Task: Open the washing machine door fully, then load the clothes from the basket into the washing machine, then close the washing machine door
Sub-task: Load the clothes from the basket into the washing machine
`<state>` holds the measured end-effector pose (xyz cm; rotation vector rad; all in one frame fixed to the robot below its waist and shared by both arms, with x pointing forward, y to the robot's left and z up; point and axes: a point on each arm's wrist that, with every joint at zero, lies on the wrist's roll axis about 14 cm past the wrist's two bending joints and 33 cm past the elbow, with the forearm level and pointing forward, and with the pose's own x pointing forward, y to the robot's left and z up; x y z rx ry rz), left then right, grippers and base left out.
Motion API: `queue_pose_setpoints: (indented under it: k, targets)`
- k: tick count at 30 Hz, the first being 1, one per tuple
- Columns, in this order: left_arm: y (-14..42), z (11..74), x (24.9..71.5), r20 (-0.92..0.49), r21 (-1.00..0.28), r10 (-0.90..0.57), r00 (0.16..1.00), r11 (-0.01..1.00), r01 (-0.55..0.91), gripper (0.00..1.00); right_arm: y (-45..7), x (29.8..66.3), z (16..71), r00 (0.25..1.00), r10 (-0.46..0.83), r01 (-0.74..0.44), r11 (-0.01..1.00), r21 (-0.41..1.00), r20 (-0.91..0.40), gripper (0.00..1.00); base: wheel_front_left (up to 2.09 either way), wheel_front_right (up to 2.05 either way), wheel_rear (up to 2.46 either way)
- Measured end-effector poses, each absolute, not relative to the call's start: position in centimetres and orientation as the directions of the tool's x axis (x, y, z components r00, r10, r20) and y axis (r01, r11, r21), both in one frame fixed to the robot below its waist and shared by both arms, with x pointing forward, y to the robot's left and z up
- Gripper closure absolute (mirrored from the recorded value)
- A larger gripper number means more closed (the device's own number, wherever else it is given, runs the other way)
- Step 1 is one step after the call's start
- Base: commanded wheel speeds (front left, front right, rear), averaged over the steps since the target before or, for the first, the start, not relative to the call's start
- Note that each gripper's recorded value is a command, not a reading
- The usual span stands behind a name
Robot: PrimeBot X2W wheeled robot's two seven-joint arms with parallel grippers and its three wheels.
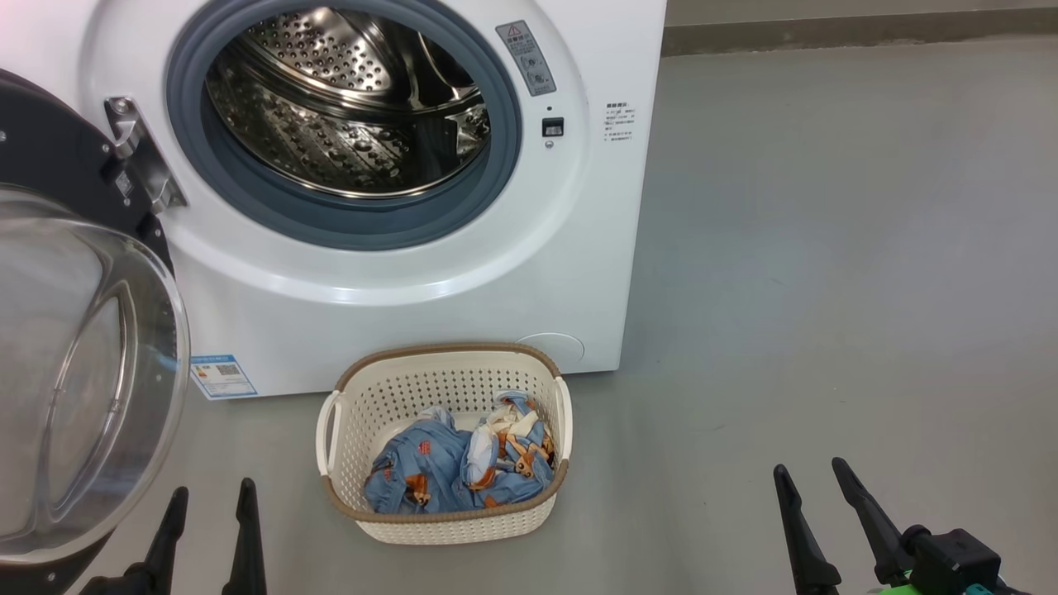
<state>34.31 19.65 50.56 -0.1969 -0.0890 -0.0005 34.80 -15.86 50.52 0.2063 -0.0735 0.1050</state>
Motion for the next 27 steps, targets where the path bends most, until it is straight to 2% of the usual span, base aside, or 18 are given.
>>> queue_pose_setpoints:
  k: [10,27]
  targets:
    - [20.2,50.2,34.2,0.076,-0.195,0.026,0.997,0.981,-0.011,0.00,-15.6,34.9,50.3,0.992,0.104,-0.117,0.973,0.201,0.076,0.00,0.59,-0.59,0.00]
    - [21.1,50.2,34.3,0.077,-0.181,0.056,0.995,0.983,-0.042,0.00,-15.4,35.2,49.7,0.992,0.110,-0.120,0.972,0.204,0.059,0.00,1.61,-1.61,0.00]
